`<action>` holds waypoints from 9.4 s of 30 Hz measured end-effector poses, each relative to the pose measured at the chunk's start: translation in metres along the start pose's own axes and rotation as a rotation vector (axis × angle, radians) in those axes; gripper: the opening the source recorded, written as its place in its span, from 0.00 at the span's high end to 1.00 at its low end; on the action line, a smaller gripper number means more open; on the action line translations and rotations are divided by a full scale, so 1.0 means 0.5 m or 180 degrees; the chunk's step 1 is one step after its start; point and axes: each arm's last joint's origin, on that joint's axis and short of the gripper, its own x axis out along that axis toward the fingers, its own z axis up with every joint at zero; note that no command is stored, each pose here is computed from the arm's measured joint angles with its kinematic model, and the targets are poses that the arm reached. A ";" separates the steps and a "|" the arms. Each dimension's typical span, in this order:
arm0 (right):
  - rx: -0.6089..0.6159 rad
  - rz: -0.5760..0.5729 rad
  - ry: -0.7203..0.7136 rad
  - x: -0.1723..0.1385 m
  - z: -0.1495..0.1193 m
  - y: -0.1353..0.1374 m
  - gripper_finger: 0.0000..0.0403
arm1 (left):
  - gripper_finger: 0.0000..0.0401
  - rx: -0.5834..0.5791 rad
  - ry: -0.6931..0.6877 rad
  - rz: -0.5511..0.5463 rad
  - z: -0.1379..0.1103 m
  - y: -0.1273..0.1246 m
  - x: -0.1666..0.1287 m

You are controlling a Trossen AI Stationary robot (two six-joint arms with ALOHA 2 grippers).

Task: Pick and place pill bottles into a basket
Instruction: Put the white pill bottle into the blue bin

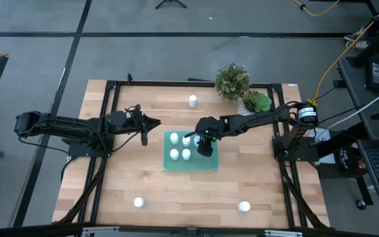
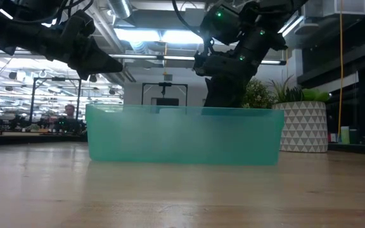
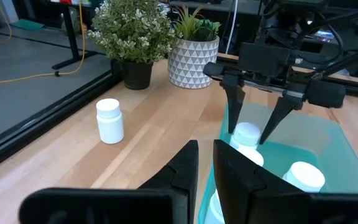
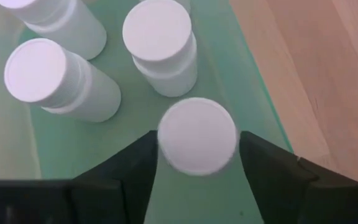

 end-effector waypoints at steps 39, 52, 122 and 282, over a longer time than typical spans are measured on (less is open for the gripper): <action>-0.0924 0.0056 -0.1188 -0.178 -0.112 0.019 0.70 | 0.89 0.0690 0.0261 -0.0594 -0.019 -0.027 -0.006; -0.0677 0.0070 -0.1783 -0.163 -0.217 -0.038 0.93 | 0.89 0.0705 0.0338 -0.0593 -0.023 -0.027 -0.006; -0.0423 0.0169 -0.2060 -0.169 -0.207 -0.039 0.96 | 0.88 0.0780 0.1988 -0.0460 0.084 -0.540 -0.129; -0.0697 0.0102 -0.2327 -0.179 -0.195 -0.036 0.96 | 0.61 0.0701 0.3002 -0.0470 0.076 -0.497 -0.072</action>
